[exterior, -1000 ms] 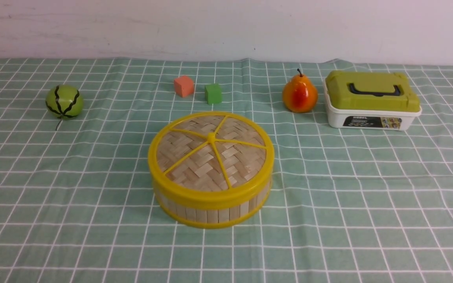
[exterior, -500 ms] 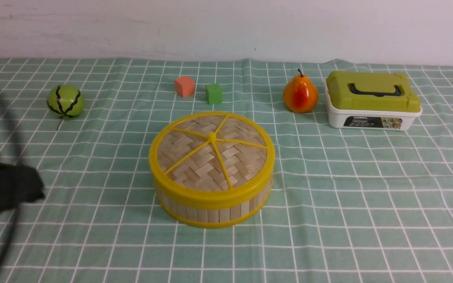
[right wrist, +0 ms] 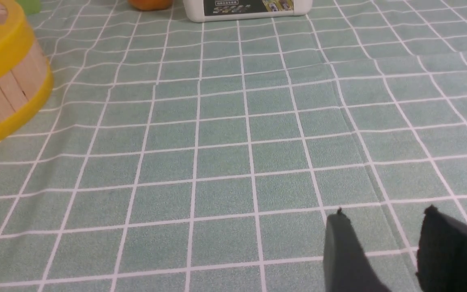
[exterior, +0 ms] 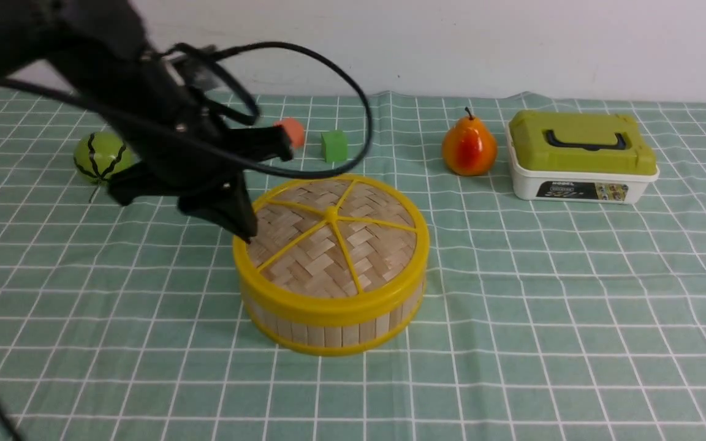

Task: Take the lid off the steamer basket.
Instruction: Use the left arm to lift the lid of the steamer

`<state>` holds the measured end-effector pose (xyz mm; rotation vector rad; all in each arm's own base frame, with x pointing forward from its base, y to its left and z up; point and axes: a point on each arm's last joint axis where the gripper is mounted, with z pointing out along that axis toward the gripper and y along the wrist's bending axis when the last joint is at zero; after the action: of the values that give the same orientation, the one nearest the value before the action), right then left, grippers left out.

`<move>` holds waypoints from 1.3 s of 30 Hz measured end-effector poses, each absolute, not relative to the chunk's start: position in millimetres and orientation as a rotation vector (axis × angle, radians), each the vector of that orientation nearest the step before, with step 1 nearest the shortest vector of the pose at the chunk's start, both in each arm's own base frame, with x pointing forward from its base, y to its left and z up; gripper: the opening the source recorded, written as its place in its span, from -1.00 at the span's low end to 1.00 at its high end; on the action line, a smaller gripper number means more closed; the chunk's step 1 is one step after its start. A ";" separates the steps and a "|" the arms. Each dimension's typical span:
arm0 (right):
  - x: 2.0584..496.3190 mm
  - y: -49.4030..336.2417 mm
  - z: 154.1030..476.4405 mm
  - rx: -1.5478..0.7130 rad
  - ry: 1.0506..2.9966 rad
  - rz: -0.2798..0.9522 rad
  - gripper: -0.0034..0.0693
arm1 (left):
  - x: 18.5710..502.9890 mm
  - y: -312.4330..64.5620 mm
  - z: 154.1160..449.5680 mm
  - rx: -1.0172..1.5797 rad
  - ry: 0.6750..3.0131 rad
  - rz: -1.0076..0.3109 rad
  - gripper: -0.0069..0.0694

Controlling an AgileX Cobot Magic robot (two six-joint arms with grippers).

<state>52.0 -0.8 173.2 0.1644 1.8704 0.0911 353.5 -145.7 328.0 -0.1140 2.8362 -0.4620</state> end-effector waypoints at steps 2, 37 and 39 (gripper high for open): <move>52.0 -0.8 173.2 0.164 1.870 0.091 -0.24 | 374.1 -170.6 318.6 -0.072 2.831 -0.365 -0.85; 52.0 -0.8 173.2 0.164 1.870 0.091 -0.24 | 428.4 -233.1 269.4 0.099 2.732 -0.035 0.13; 52.0 -0.8 173.2 0.164 1.870 0.091 -0.24 | 429.7 -233.7 264.7 0.100 2.740 -0.026 0.13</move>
<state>52.0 -0.8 173.2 0.1644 1.8704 0.0911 429.7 -233.7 264.7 0.1005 2.7396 -0.0261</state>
